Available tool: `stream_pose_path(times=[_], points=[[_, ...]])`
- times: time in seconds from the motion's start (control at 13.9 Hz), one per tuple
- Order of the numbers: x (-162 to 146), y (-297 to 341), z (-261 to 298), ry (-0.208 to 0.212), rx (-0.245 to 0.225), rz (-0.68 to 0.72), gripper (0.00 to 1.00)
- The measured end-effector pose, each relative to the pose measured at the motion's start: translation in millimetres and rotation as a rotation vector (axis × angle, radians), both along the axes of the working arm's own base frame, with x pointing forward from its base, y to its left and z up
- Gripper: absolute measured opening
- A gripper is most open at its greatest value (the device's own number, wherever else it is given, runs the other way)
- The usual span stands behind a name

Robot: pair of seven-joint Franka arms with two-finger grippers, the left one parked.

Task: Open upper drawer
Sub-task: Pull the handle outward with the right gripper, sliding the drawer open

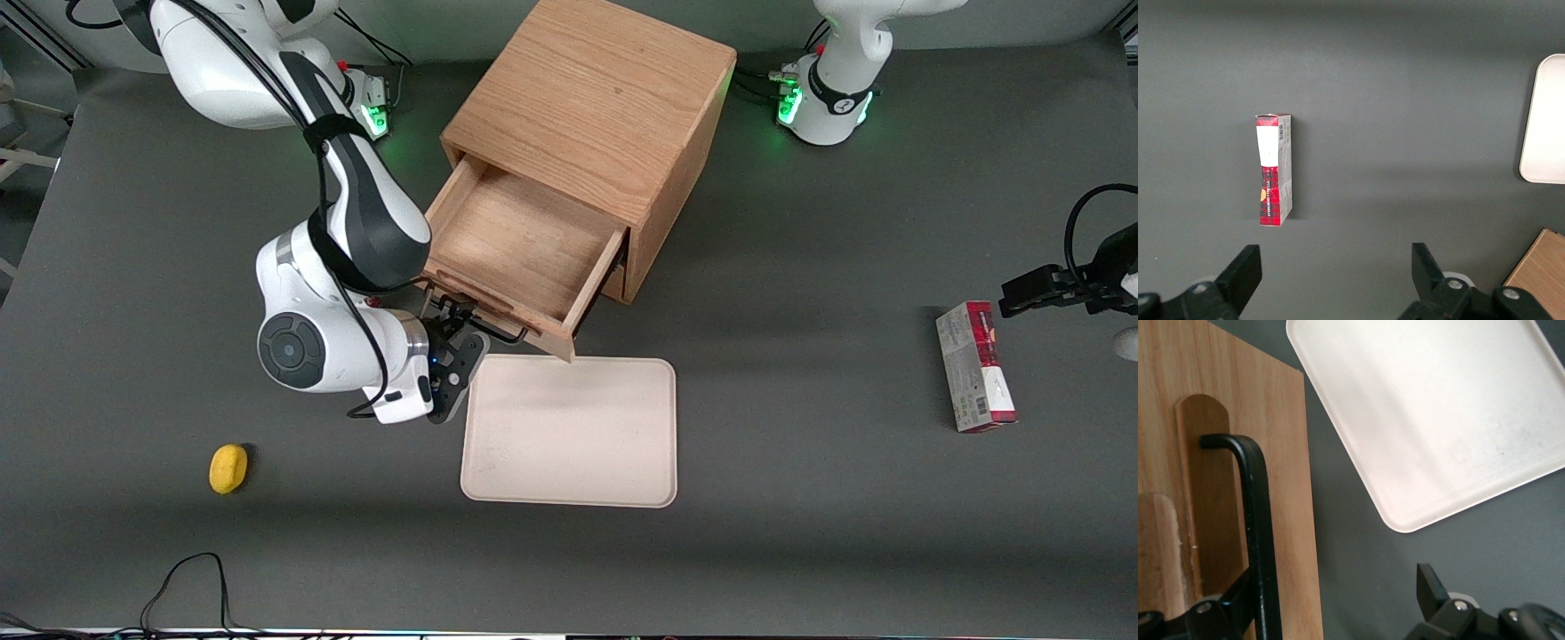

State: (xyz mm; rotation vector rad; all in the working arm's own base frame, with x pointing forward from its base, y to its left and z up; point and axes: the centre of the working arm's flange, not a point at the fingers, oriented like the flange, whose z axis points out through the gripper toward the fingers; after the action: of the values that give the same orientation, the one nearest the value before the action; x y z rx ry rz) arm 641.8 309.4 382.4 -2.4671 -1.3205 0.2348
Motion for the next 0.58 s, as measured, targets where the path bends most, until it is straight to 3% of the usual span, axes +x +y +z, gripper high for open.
stream_pose_path(times=[0.58], points=[[22, -1, -9, -0.052, 0.014, -0.024, 1.0]])
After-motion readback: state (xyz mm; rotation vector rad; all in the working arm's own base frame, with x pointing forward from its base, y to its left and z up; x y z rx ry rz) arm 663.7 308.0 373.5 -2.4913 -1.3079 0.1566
